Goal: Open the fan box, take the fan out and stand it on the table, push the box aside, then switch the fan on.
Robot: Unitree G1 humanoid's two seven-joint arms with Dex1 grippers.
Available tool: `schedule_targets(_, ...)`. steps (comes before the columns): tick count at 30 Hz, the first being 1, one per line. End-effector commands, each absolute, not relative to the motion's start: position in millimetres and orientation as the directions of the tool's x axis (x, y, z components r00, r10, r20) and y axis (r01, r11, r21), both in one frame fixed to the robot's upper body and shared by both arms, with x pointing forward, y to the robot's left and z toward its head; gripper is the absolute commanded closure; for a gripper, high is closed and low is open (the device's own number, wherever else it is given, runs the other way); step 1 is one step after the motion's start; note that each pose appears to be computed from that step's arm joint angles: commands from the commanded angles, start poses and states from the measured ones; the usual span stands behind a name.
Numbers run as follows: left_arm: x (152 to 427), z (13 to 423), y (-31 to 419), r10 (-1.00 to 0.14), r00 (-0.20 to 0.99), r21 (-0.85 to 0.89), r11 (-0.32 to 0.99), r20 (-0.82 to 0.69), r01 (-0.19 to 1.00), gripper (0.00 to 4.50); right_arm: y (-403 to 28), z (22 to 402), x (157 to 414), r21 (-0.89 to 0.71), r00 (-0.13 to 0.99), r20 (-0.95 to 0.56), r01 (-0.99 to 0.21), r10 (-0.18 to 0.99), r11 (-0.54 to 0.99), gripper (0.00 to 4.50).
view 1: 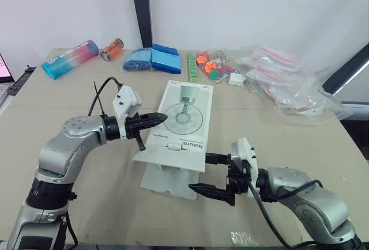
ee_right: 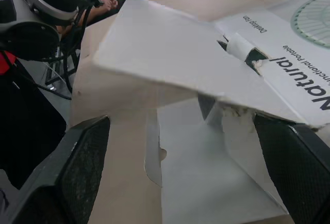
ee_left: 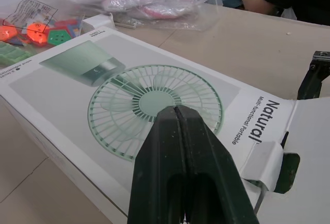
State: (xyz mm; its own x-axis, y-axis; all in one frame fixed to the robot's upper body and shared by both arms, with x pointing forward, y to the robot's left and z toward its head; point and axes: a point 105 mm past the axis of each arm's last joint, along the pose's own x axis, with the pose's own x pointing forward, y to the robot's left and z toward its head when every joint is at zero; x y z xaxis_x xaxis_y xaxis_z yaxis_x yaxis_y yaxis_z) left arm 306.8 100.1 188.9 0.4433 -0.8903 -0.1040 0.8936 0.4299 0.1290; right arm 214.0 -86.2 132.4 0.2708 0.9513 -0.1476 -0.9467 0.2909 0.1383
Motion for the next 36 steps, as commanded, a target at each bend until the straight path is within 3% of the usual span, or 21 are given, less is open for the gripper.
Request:
schedule_targets(1, 308, 206, 104, -0.888, 0.459, 0.165, 0.448, -0.032, 0.878, 4.50, -83, 152, 212, 0.076, 0.266, -0.101, -0.959, 0.959, 0.274, 1.33)
schedule_targets(8, 315, 235, 124, -0.854, 0.512, 0.174, 0.520, 0.088, 0.836, 4.50, -82, 170, 220, 0.036, 0.288, -0.050, -0.956, 0.956, 0.290, 4.44)
schedule_targets(14, 317, 248, 133, -0.842, 0.527, 0.190, 0.539, 0.114, 0.820, 4.50, -82, 189, 245, -0.057, 0.392, 0.008, -0.918, 0.920, 0.392, 4.44)
schedule_targets(18, 314, 249, 129, -0.849, 0.515, 0.194, 0.528, 0.117, 0.827, 4.50, -86, 183, 266, -0.118, 0.483, -0.034, -0.871, 0.875, 0.476, 4.44)
schedule_targets(24, 304, 234, 114, -0.885, 0.462, 0.195, 0.464, 0.059, 0.864, 4.50, -83, 160, 276, -0.183, 0.511, -0.154, -0.856, 0.846, 0.484, 4.44)
schedule_targets(36, 298, 195, 93, -0.905, 0.419, 0.169, 0.403, -0.074, 0.899, 4.50, -84, 142, 292, -0.278, 0.560, -0.236, -0.822, 0.794, 0.497, 4.44)
